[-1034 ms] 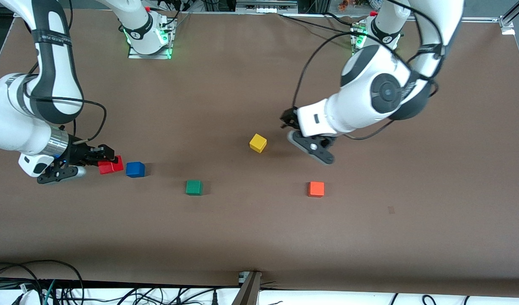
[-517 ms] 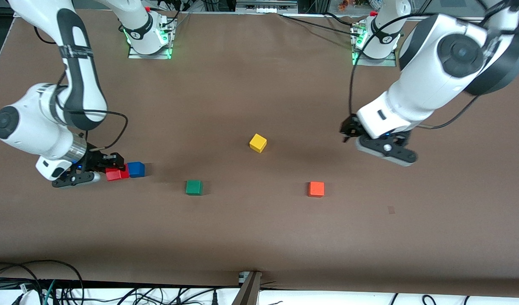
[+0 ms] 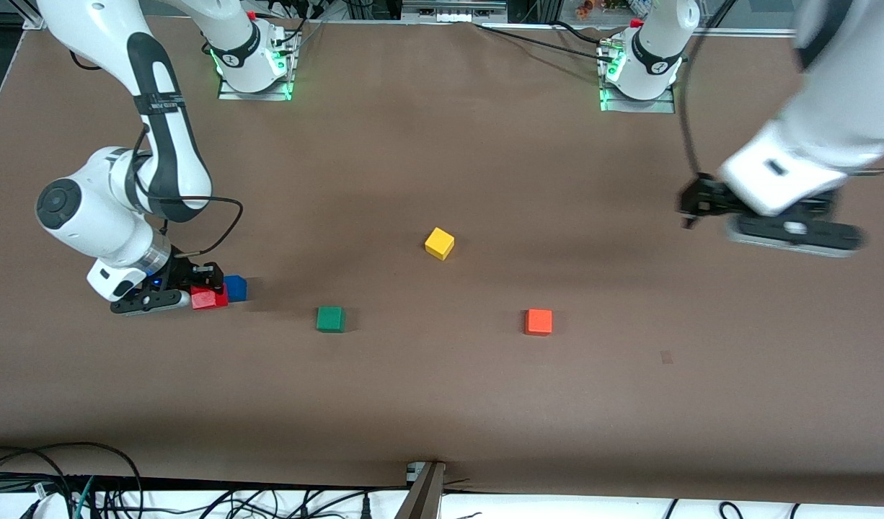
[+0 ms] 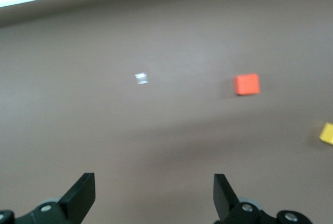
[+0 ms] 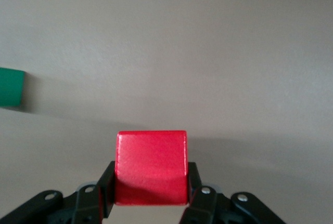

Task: Pass red block to right arm, stack on blue

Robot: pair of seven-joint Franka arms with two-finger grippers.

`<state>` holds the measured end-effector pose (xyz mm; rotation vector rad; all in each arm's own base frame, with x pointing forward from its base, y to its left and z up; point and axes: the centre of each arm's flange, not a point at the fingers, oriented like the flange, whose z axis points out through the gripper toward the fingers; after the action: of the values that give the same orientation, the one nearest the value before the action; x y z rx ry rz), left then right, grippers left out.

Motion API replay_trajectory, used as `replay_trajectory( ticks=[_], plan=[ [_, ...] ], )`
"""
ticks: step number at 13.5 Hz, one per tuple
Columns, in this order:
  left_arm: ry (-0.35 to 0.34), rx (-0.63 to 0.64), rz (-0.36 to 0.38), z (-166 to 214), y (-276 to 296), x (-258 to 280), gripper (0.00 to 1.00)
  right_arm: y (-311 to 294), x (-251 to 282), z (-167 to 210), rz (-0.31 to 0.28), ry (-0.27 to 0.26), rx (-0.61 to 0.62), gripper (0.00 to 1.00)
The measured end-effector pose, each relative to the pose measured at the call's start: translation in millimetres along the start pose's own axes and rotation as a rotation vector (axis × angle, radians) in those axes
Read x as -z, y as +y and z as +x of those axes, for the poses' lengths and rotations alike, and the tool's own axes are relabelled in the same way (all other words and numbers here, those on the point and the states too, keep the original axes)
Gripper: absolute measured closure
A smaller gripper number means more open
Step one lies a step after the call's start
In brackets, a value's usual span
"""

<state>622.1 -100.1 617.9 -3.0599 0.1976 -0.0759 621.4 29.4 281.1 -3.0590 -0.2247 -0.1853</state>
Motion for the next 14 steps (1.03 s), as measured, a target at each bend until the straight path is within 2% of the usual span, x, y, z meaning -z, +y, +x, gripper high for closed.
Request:
replay_trajectory(
  ticks=[3, 10, 14],
  plan=[
    [0.01, 0.06, 0.001, 0.8, -37.9, 3.6, 0.0, -0.4, -10.2, -9.5, -0.006, -0.01, -0.004, 0.44],
    [-0.025, 0.097, 0.005, -1.9, -43.0, -3.0, 0.0, -4.2, -22.9, -22.8, -0.023, -0.001, -0.021, 0.44],
    [-0.075, 0.182, -0.046, -32.8, -33.5, -0.6, 0.0, -31.1, -24.4, -21.2, -0.017, -0.002, -0.036, 0.44]
  ],
)
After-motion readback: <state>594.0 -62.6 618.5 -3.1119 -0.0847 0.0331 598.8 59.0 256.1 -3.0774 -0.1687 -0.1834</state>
